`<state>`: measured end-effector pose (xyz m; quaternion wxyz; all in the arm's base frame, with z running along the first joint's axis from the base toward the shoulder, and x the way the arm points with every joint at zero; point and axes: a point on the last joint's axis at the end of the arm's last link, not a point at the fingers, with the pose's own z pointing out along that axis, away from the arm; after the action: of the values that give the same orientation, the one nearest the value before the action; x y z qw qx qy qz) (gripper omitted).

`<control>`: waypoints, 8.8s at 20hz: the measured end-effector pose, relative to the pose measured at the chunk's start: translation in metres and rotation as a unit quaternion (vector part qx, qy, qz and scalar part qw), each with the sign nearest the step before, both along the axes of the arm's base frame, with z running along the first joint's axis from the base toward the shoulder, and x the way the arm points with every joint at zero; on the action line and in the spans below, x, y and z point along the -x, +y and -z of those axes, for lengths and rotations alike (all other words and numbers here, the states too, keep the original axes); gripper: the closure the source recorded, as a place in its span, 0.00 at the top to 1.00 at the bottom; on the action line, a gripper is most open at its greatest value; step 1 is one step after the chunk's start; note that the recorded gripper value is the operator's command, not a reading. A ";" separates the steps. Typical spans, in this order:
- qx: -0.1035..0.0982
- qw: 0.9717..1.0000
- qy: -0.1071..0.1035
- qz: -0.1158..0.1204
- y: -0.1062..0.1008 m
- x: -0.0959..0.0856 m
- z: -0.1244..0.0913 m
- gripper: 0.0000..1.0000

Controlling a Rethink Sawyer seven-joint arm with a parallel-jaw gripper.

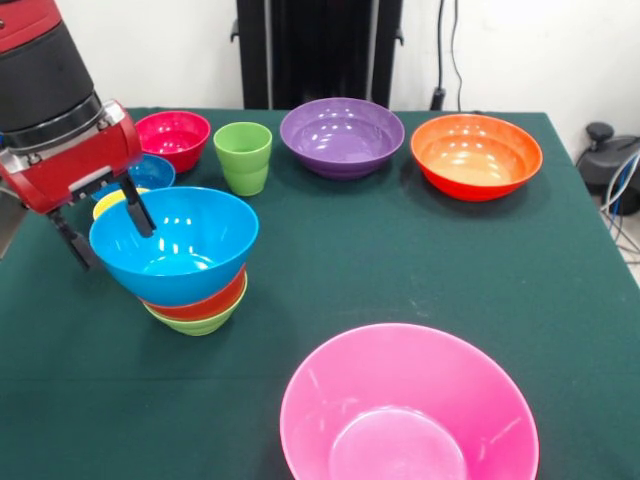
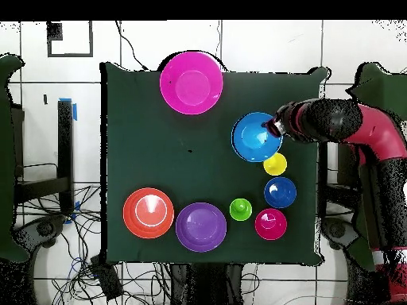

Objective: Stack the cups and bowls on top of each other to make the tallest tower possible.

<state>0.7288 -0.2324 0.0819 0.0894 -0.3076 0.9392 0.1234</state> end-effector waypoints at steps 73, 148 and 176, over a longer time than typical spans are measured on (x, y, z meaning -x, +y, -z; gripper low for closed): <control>0.131 0.989 -0.004 0.068 0.228 -0.065 -0.136 1.00; 0.239 0.940 -0.098 0.224 0.343 -0.092 -0.045 1.00; 0.264 0.932 -0.111 0.224 0.383 -0.101 0.017 1.00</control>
<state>0.8296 0.1510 0.0650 0.1337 -0.1139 0.9665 -0.1874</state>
